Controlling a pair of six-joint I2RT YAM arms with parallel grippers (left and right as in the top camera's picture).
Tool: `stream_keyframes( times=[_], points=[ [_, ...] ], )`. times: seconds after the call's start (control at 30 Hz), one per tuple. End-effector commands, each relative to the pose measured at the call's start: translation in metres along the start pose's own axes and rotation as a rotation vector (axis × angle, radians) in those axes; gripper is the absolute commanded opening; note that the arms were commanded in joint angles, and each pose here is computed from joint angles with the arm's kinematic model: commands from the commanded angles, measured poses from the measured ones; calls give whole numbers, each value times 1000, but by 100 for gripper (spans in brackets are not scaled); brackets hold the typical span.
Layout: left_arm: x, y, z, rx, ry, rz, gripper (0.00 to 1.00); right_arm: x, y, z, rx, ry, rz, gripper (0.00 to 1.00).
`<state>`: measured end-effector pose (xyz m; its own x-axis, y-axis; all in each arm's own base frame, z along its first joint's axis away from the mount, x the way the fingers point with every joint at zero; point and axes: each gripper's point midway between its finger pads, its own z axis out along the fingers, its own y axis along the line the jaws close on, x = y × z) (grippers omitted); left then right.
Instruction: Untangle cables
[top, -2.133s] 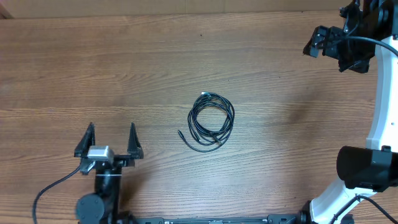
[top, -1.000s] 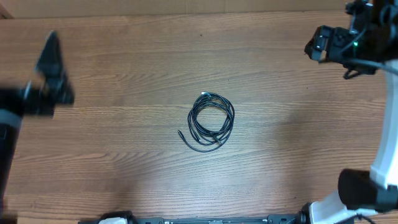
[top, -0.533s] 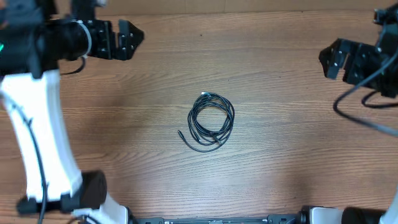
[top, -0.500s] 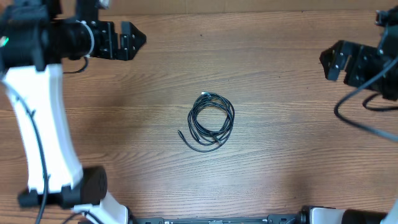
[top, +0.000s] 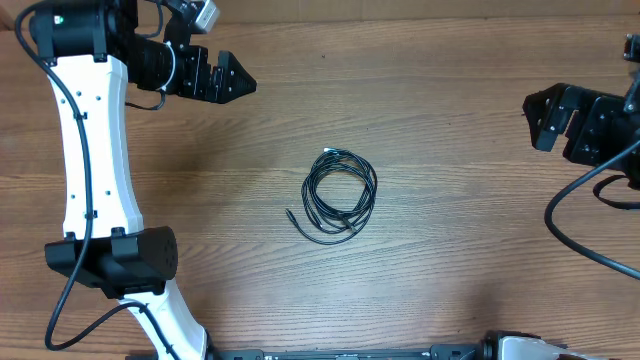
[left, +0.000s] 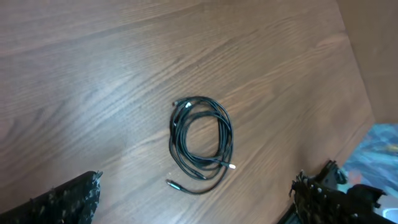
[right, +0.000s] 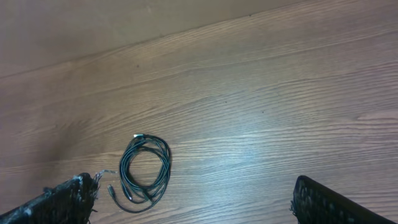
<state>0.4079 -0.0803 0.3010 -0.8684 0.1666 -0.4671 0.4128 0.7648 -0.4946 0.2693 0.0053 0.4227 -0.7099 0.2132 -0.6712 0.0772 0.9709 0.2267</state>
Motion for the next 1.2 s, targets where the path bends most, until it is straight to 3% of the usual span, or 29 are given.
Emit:
stream_keyframes(
  times=[0.0, 0.67, 0.87, 1.07, 1.17],
  points=[
    [-3, -3, -2, 0, -12, 43, 100, -3, 1, -4, -1, -19, -7, 100],
    [4, -12, -12, -9, -11, 46, 100, -3, 1, -4, -2, -19, -7, 100],
    [1, -52, -68, -73, -162, 235, 100, -3, 1, -4, -2, -19, -7, 100],
    [-18, -73, -141, -345, -397, 431, 99, -3, 1, -4, -2, -19, -7, 100],
    [-35, -92, -170, -402, -532, 527, 100, -3, 1, -4, -2, -19, -7, 100]
  ],
)
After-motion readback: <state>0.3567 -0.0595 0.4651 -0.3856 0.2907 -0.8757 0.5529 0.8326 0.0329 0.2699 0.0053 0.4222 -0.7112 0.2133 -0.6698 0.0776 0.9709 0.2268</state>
